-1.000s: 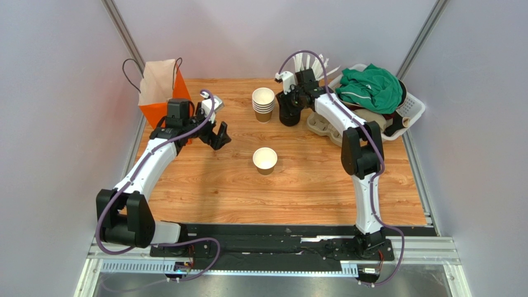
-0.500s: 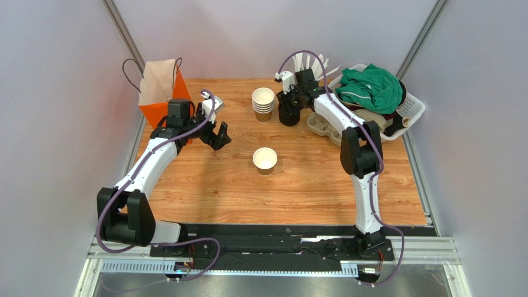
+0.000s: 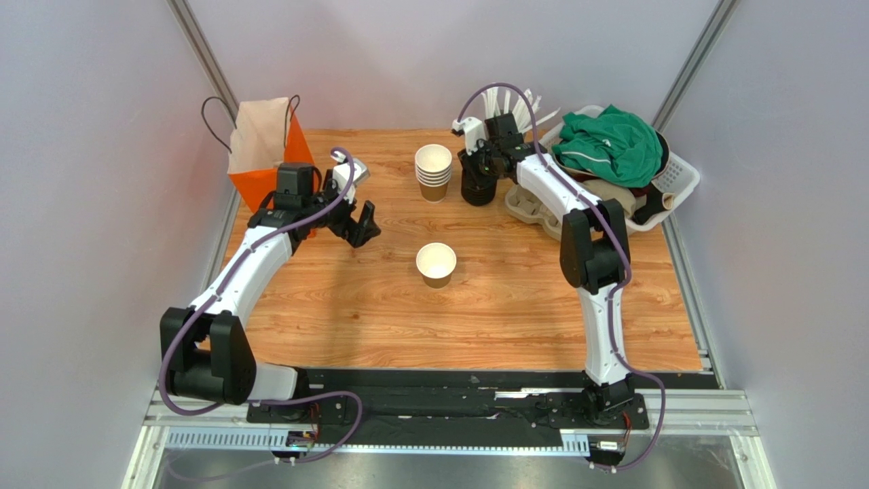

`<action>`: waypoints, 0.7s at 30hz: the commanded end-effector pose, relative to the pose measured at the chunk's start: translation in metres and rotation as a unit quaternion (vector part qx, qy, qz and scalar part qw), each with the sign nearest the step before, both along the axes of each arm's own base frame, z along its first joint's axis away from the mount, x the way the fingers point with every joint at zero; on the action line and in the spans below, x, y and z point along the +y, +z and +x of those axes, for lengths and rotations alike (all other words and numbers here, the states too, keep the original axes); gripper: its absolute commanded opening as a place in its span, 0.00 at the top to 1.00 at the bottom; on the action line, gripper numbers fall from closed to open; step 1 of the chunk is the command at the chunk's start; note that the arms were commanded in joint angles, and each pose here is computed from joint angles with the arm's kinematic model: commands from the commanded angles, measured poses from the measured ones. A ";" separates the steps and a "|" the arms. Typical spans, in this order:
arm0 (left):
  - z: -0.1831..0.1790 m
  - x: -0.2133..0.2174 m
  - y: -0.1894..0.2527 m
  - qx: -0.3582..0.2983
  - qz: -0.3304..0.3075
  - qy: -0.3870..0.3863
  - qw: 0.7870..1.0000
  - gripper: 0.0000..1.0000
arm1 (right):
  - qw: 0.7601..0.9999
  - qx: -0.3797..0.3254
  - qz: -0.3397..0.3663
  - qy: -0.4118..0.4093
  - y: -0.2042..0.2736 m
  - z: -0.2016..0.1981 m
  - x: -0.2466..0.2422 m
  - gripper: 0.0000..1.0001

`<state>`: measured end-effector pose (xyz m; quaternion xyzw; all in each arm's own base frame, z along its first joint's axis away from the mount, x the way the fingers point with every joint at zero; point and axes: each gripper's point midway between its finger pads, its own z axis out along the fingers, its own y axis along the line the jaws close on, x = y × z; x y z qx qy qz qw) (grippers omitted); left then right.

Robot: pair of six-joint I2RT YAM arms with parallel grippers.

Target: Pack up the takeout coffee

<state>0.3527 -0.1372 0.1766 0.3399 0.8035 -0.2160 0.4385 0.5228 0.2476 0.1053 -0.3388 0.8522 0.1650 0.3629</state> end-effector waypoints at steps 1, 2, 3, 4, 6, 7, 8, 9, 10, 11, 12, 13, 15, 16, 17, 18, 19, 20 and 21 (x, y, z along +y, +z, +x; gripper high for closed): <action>0.004 -0.006 0.009 -0.014 -0.005 -0.015 1.000 0.01 | 0.999 -0.051 0.015 0.001 0.038 0.011 0.004 0.79; 0.004 -0.006 0.009 -0.015 -0.005 -0.016 1.000 0.01 | 0.999 -0.052 0.016 0.002 0.040 0.011 0.005 0.79; 0.004 -0.006 0.008 -0.013 -0.005 -0.016 1.000 0.01 | 0.998 -0.055 0.017 0.003 0.043 0.010 0.006 0.79; 0.004 -0.006 0.008 -0.012 -0.005 -0.015 1.000 0.01 | 0.998 -0.055 0.018 0.001 0.045 0.010 0.005 0.79; 0.004 -0.006 0.008 -0.012 -0.006 -0.017 1.000 0.01 | 0.998 -0.060 0.021 0.002 0.051 0.010 0.006 0.79; 0.004 -0.006 0.009 -0.013 -0.006 -0.016 1.000 0.01 | 0.998 -0.060 0.023 0.002 0.053 0.010 0.006 0.79; 0.004 -0.006 0.009 -0.013 -0.006 -0.016 1.000 0.01 | 0.998 -0.062 0.025 0.001 0.055 0.010 0.006 0.79; 0.003 -0.006 0.009 -0.013 -0.007 -0.016 1.000 0.01 | 0.998 -0.064 0.027 0.002 0.059 0.009 0.008 0.79; 0.003 -0.006 0.009 -0.012 -0.006 -0.017 1.000 0.01 | 0.998 -0.065 0.028 0.001 0.061 0.010 0.006 0.79; 0.004 -0.006 0.009 -0.013 -0.006 -0.017 1.000 0.01 | 0.997 -0.065 0.029 0.001 0.062 0.009 0.007 0.79; 0.004 -0.006 0.009 -0.013 -0.006 -0.017 1.000 0.01 | 0.997 -0.068 0.031 0.001 0.066 0.009 0.007 0.79; 0.003 -0.006 0.009 -0.012 -0.006 -0.017 1.000 0.01 | 0.997 -0.068 0.030 0.002 0.067 0.008 0.008 0.79; 0.003 -0.006 0.010 -0.013 -0.006 -0.017 1.000 0.01 | 0.997 -0.071 0.033 0.001 0.072 0.008 0.008 0.79; 0.003 -0.006 0.010 -0.013 -0.006 -0.017 1.000 0.01 | 0.997 -0.072 0.034 0.001 0.073 0.008 0.008 0.79; 0.003 -0.006 0.010 -0.014 -0.006 -0.017 1.000 0.01 | 0.997 -0.072 0.035 0.001 0.074 0.007 0.009 0.80; 0.003 -0.006 0.010 -0.013 -0.007 -0.017 1.000 0.01 | 0.997 -0.074 0.037 -0.002 0.077 0.008 0.008 0.80; 0.003 -0.006 0.011 -0.015 -0.007 -0.017 1.000 0.01 | 0.997 -0.074 0.039 -0.001 0.078 0.007 0.009 0.80; 0.003 -0.006 0.011 -0.015 -0.007 -0.017 1.000 0.01 | 0.996 -0.075 0.040 -0.001 0.078 0.007 0.009 0.81; 0.002 -0.006 0.011 -0.013 -0.008 -0.017 1.000 0.01 | 0.996 -0.077 0.042 -0.002 0.081 0.007 0.010 0.81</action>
